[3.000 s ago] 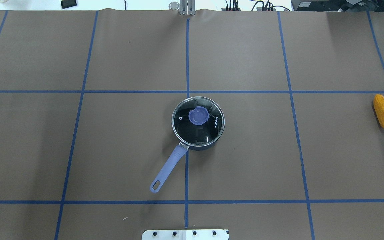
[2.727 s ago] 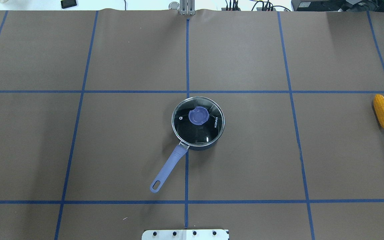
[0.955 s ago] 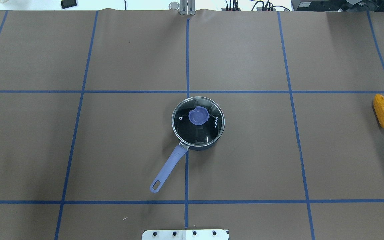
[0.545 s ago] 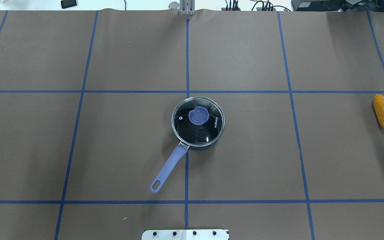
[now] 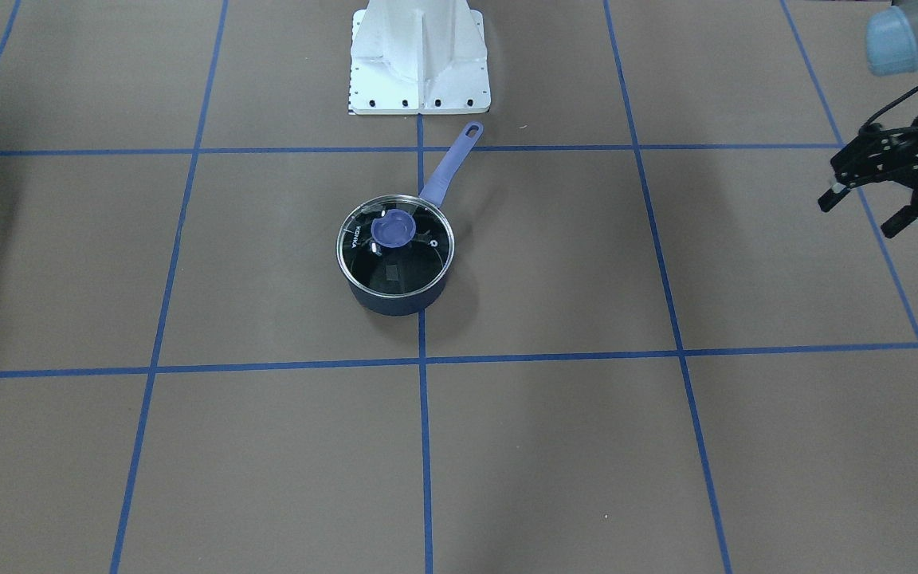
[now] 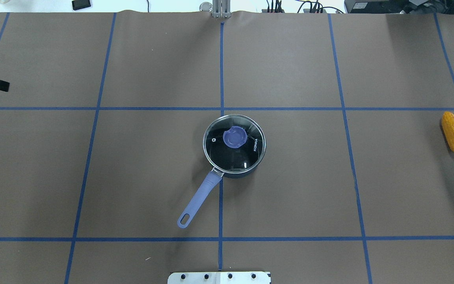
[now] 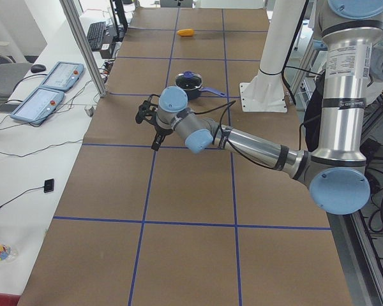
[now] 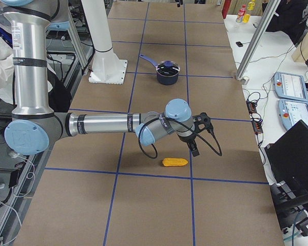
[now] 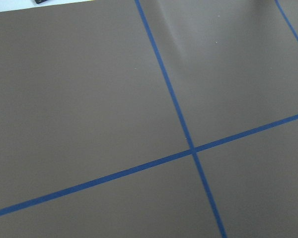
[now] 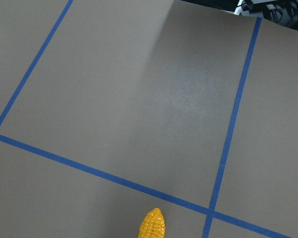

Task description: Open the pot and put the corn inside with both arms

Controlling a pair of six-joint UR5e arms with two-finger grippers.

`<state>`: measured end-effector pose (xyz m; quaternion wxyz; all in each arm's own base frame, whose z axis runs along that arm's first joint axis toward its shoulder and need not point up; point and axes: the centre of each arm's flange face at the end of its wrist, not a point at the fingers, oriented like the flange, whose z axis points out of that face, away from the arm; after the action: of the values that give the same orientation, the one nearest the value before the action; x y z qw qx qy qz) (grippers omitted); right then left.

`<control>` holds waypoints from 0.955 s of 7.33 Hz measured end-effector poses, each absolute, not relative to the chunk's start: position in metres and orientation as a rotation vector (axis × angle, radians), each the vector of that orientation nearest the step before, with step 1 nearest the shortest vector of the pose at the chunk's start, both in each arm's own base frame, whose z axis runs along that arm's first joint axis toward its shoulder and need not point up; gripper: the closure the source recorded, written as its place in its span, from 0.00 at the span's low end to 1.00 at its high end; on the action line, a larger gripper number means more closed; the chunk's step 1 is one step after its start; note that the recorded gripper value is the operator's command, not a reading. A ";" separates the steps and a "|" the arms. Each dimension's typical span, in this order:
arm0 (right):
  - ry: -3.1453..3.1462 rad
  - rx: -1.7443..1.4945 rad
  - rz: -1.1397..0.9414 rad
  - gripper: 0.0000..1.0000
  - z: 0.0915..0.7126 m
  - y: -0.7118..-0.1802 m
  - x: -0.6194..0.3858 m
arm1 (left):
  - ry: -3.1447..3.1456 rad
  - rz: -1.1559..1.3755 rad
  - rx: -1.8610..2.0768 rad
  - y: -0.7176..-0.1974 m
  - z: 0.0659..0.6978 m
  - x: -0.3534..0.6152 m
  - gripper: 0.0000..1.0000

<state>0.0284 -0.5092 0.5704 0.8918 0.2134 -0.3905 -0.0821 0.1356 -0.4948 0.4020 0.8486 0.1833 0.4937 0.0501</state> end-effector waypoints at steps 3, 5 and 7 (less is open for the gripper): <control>-0.811 0.435 -0.171 0.00 0.574 -0.507 0.026 | 1.004 0.073 0.280 -0.501 0.291 0.260 0.01; -0.811 0.429 -0.175 0.00 0.576 -0.506 0.024 | 0.971 0.055 0.206 -0.479 0.210 0.357 0.01; -0.811 0.426 -0.178 0.00 0.577 -0.505 0.022 | 0.926 -0.017 0.140 -0.456 0.134 0.443 0.01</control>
<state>0.0219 -0.5051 0.5774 0.8932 0.2052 -0.3908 -0.0860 0.4426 -0.4556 0.1344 0.8924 0.0673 0.4461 -0.0083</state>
